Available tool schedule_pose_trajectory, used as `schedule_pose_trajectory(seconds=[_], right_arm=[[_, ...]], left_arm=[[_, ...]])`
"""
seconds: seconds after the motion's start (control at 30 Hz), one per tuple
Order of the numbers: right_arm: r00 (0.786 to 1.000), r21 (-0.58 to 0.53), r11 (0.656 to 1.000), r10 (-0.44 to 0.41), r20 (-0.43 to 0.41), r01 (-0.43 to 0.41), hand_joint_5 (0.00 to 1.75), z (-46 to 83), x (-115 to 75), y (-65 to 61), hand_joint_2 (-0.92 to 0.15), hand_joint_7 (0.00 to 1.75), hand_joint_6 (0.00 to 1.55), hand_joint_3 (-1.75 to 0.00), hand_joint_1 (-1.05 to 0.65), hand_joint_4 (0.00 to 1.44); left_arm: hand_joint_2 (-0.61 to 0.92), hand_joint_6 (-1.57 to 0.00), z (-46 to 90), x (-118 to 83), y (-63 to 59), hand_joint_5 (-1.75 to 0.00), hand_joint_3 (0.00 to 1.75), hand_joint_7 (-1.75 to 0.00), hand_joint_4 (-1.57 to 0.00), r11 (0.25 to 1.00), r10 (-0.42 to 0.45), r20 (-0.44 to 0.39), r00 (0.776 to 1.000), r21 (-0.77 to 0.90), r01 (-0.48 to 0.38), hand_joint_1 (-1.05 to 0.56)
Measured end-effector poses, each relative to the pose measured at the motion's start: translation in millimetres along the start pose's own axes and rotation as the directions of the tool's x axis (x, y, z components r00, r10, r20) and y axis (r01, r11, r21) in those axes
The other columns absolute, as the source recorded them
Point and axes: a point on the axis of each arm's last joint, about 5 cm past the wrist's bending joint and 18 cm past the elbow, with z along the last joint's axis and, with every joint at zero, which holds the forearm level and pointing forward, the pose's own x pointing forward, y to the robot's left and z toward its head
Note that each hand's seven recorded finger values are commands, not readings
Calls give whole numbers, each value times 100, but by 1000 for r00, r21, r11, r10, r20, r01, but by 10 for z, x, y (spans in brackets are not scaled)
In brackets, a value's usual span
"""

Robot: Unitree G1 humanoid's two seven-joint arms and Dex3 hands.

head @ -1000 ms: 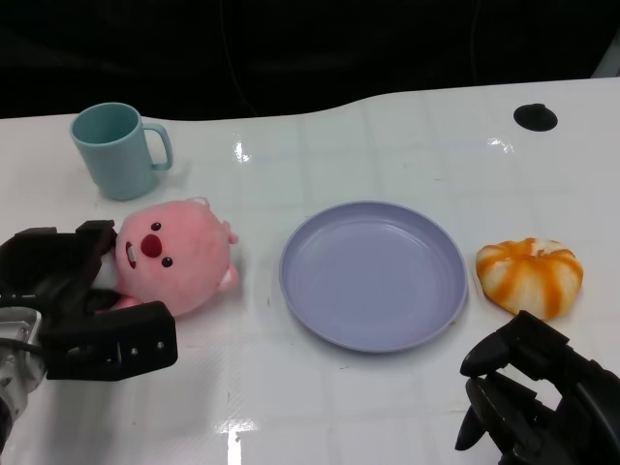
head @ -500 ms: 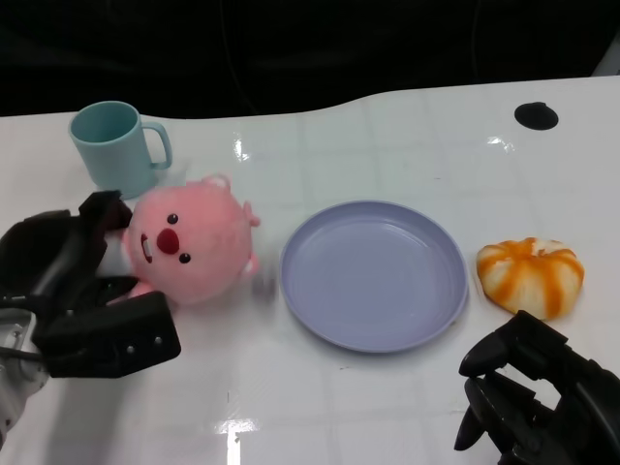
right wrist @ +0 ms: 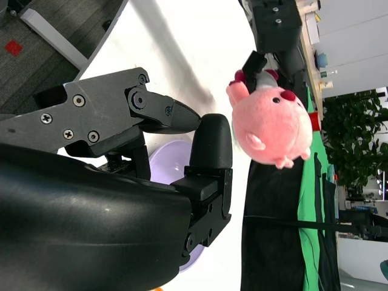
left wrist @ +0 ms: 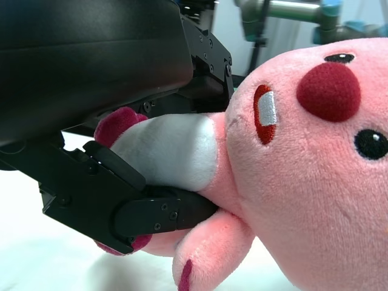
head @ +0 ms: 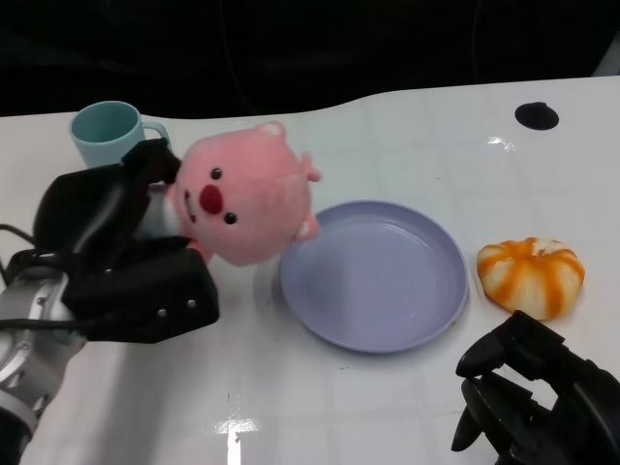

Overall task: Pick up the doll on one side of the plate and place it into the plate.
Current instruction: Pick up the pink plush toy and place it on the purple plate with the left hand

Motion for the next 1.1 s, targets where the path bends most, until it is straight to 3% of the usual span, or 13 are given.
schedule_pose_trajectory(seconds=[0.27, 0.53, 0.83, 1.1], right_arm=[[1000, 3, 1000, 5, -4, -5, 175, -1, 3, 9, -92, 164, 41, -61, -34, 53], [1000, 4, 1000, 9, -3, -9, 175, 2, 1, 20, -91, 164, 41, -62, -34, 53], [1000, 5, 1000, 12, 0, -12, 175, 9, -10, 27, -91, 164, 41, -62, -33, 53], [1000, 4, 1000, 16, 6, -16, 175, 22, -11, 40, -90, 165, 42, -63, -33, 54]], left_arm=[[36, -70, 364, 161, -84, -175, 120, -175, -92, 998, -63, 97, 993, -5, 63, -19], [44, -71, 736, 318, -201, -175, 110, -175, -93, 985, -162, 126, 979, -35, 167, -21], [50, -73, 947, 375, -422, -175, 111, -175, -93, 961, -270, 97, 958, -35, 275, -20], [50, -67, 1075, 458, -481, -175, 100, -175, -89, 950, -310, 95, 946, -2, 311, -21]])
